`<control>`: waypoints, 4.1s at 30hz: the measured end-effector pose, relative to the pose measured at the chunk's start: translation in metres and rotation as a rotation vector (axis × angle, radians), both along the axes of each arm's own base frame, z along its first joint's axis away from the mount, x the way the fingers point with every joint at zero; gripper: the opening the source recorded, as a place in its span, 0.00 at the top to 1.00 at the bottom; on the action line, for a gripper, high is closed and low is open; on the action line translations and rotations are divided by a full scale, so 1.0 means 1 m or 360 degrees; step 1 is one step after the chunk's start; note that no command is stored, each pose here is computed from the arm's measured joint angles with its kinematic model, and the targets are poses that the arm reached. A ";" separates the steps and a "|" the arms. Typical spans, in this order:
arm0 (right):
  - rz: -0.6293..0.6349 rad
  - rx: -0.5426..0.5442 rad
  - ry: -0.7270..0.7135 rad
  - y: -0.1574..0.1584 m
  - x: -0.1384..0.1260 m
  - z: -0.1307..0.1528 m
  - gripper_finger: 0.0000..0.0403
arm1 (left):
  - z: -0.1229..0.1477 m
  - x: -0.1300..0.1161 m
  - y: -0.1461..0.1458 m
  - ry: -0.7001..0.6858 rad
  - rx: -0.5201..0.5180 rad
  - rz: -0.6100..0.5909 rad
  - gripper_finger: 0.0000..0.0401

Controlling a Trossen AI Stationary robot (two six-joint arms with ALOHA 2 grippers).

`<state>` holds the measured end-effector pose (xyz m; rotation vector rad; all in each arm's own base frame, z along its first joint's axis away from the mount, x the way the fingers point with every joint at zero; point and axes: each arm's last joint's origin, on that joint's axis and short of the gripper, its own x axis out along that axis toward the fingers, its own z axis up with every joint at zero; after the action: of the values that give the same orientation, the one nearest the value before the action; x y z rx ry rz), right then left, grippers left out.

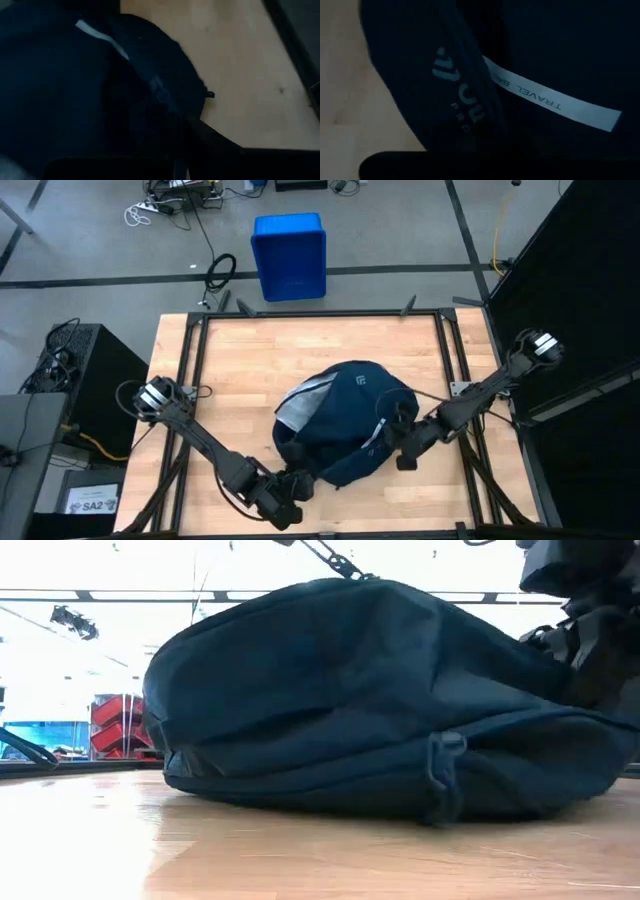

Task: Unpack backpack
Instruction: Close the dark blue backpack

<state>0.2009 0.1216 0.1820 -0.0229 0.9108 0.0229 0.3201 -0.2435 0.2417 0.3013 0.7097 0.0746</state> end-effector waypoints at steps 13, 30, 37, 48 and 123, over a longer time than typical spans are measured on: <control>0.0567 0.0252 -0.0734 0.036 0.005 0.072 0.68 | -0.002 0.015 0.024 0.0056 0.0066 0.0051 1.00; 0.0522 0.0007 -0.0884 0.067 0.069 0.028 0.57 | -0.001 0.016 0.026 0.0040 0.0080 0.0076 1.00; 0.0552 -0.0227 -0.0760 0.089 0.100 0.034 0.57 | 0.014 0.015 0.026 0.0021 0.0097 0.0087 0.93; 0.0361 -0.0332 -0.0601 0.079 0.115 0.025 0.52 | 0.056 0.000 0.021 0.0121 0.0201 0.0129 0.65; -0.0877 -0.0759 0.0626 -0.043 -0.019 0.057 0.95 | -0.057 0.027 0.095 0.0078 -0.0673 -0.0170 0.62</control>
<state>0.1823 0.0784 0.2388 -0.2155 1.2725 -0.7246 0.3476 -0.1486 0.1851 -0.0648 0.7381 -0.1837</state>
